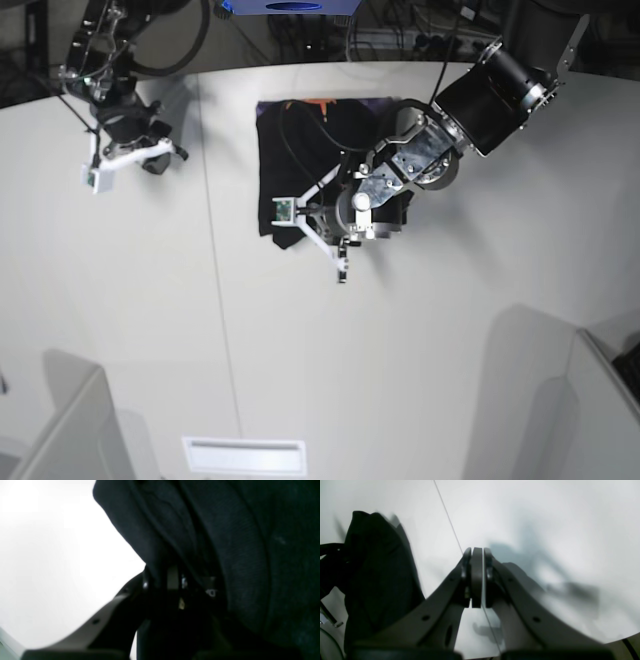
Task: Fold the T-shirt properly
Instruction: 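Rotate the folded stack with the left gripper and set it square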
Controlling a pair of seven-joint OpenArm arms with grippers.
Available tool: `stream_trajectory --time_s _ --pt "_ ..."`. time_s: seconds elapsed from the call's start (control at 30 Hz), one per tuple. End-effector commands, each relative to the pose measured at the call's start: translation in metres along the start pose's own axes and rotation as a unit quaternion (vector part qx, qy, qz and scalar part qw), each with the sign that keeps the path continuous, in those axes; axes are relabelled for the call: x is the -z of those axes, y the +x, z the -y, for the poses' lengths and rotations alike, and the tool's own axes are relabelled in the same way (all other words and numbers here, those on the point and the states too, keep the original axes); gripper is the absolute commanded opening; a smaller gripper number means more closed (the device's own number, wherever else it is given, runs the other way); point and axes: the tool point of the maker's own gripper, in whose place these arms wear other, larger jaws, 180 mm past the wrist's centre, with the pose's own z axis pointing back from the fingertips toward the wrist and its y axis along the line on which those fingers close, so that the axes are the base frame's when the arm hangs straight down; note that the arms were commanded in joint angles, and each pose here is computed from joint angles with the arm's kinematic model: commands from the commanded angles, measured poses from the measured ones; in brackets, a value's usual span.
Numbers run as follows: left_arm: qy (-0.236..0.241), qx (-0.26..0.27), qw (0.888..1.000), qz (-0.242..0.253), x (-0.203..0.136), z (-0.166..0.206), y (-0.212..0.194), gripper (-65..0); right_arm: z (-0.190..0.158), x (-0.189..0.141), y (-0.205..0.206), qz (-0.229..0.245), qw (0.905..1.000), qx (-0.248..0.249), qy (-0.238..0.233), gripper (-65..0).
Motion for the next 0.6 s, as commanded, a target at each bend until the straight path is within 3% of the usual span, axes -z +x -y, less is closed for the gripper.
stream_trajectory --time_s 0.0,0.43,0.47,0.57 --pt "0.010 0.000 1.000 0.012 -0.004 -0.010 0.008 -65.0 -0.001 -0.003 0.010 0.018 0.9998 -0.005 0.002 -65.0" --pt "0.016 0.004 1.000 0.012 -0.005 -0.014 0.011 -65.0 0.000 -0.003 0.006 0.012 0.9999 -0.004 0.001 -65.0" --pt "0.018 0.005 1.000 0.013 -0.006 -0.016 0.012 -62.9 0.000 -0.003 0.006 0.011 0.9999 -0.004 0.001 -65.0" --pt "0.030 0.009 0.999 0.014 -0.011 -0.027 0.013 -42.5 0.000 -0.003 0.006 0.011 0.9999 -0.004 0.001 -65.0"
